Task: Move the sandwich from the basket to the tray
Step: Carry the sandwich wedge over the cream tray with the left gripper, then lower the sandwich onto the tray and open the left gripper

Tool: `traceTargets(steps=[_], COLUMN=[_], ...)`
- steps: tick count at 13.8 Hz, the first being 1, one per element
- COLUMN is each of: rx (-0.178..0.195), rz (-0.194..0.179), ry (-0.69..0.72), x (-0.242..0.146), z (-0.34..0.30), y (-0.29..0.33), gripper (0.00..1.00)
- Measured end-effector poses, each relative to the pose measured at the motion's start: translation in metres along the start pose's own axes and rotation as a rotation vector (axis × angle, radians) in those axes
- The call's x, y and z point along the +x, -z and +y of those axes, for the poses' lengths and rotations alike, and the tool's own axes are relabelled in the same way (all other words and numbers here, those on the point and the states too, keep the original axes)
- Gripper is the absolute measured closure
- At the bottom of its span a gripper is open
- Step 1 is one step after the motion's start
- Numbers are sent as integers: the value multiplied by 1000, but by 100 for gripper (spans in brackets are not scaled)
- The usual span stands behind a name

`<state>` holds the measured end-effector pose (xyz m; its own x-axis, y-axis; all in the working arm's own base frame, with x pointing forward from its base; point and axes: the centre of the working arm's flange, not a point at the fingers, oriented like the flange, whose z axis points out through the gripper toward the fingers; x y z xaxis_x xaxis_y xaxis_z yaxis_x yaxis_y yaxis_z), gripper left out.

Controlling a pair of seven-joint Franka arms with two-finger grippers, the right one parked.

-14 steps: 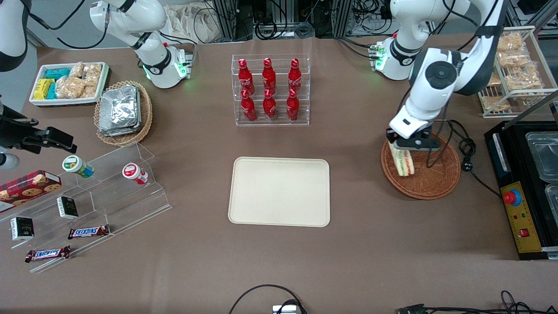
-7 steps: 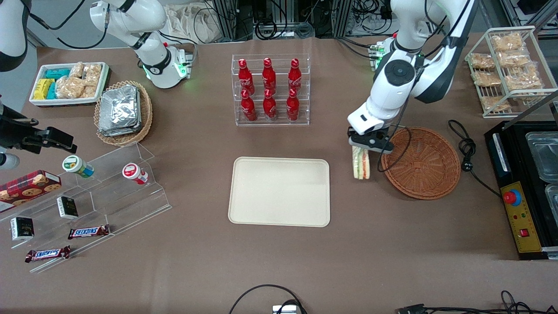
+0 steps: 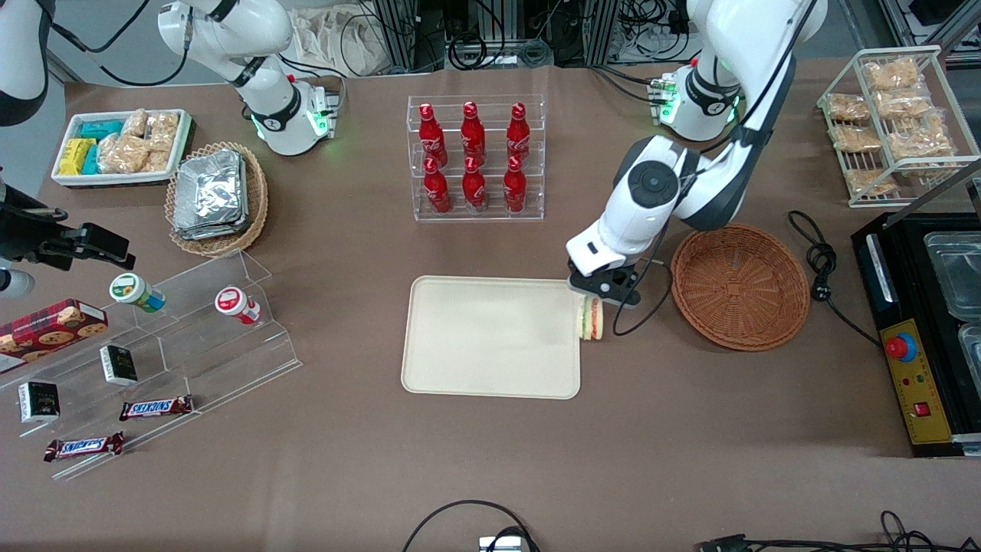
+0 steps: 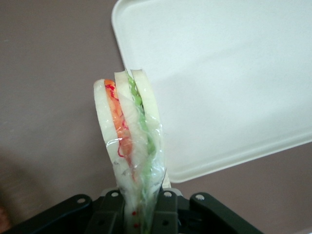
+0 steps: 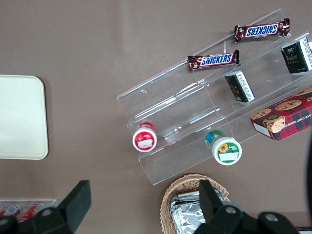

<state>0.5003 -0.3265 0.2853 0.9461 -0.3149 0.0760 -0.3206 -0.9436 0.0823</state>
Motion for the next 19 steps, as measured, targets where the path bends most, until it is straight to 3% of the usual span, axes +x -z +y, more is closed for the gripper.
traceTargets(steps=[9,11,16,19], rx=[-40,-43,-42,-42], rz=[-14,-17,-18,-14], ry=[24,14,10,64], x=[33,33,34,37], z=[50,57,57,57], y=[-45,-59,-67,-67], gripper=[80,74,70,44])
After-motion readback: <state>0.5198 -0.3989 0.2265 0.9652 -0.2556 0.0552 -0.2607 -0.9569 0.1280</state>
